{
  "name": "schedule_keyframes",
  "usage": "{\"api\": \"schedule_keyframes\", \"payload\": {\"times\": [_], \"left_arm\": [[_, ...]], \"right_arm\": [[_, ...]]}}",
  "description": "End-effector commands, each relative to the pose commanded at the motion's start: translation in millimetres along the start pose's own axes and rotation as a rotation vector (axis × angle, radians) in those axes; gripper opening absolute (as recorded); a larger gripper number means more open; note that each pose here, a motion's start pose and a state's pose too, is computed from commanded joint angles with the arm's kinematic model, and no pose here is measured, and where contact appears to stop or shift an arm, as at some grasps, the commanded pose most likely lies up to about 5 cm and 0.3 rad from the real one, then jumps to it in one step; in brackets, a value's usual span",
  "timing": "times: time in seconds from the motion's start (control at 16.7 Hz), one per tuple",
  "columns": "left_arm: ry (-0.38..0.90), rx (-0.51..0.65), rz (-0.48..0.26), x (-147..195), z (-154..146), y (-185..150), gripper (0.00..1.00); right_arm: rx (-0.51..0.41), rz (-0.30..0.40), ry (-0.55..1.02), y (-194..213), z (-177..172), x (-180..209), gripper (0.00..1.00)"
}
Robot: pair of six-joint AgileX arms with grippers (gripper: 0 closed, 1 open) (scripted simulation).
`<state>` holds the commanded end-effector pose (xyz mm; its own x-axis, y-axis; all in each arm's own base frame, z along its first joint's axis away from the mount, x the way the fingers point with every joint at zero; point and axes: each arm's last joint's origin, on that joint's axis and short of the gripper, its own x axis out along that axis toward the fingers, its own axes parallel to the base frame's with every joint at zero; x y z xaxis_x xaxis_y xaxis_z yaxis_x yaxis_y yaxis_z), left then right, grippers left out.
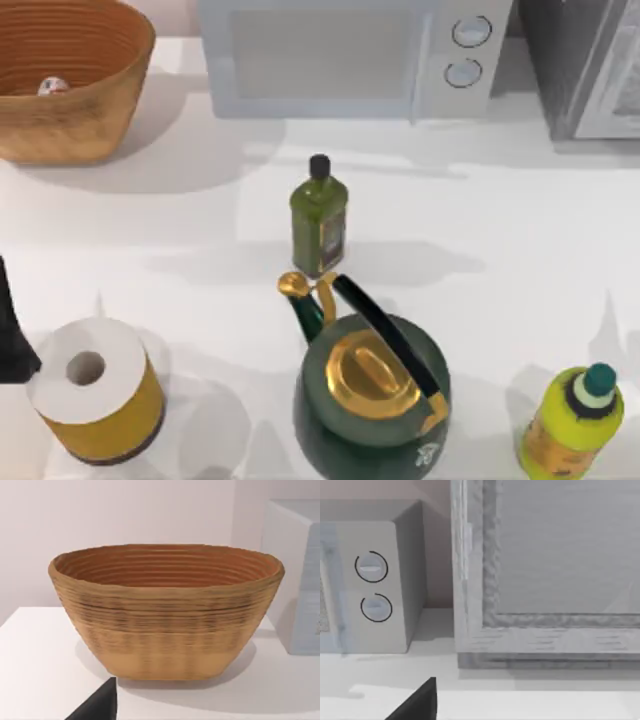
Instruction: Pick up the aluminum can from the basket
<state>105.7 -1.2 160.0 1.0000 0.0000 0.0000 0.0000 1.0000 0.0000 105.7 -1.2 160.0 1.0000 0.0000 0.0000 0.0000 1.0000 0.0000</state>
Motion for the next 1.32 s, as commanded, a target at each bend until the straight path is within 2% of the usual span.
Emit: {"api": "schedule_keyframes", "payload": {"times": [0.18, 0.36, 0.72, 0.9, 1.08, 1.32], "left_arm": [[0.005, 0.000, -0.001, 0.0, 1.9, 0.0, 1.00], [0.046, 0.001, -0.008, 1.1, 19.2, -0.2, 1.00], [0.242, 0.003, -0.035, 28.2, 96.3, 0.0, 1.00], [0.379, 0.001, -0.048, 67.1, 139.7, 0.9, 1.00], [0.532, -0.002, -0.056, 124.8, 171.7, 3.2, 1.00], [0.746, -0.008, -0.062, 219.7, 180.9, 9.0, 1.00]], "right_arm": [[0.000, 0.000, 0.000, 0.0, 0.0, 0.0, 1.00], [0.000, 0.000, 0.000, 0.0, 0.0, 0.0, 1.00], [0.000, 0.000, 0.000, 0.0, 0.0, 0.0, 1.00], [0.000, 0.000, 0.000, 0.0, 0.0, 0.0, 1.00], [0.000, 0.000, 0.000, 0.0, 0.0, 0.0, 1.00], [0.000, 0.000, 0.000, 0.0, 0.0, 0.0, 1.00]]}}
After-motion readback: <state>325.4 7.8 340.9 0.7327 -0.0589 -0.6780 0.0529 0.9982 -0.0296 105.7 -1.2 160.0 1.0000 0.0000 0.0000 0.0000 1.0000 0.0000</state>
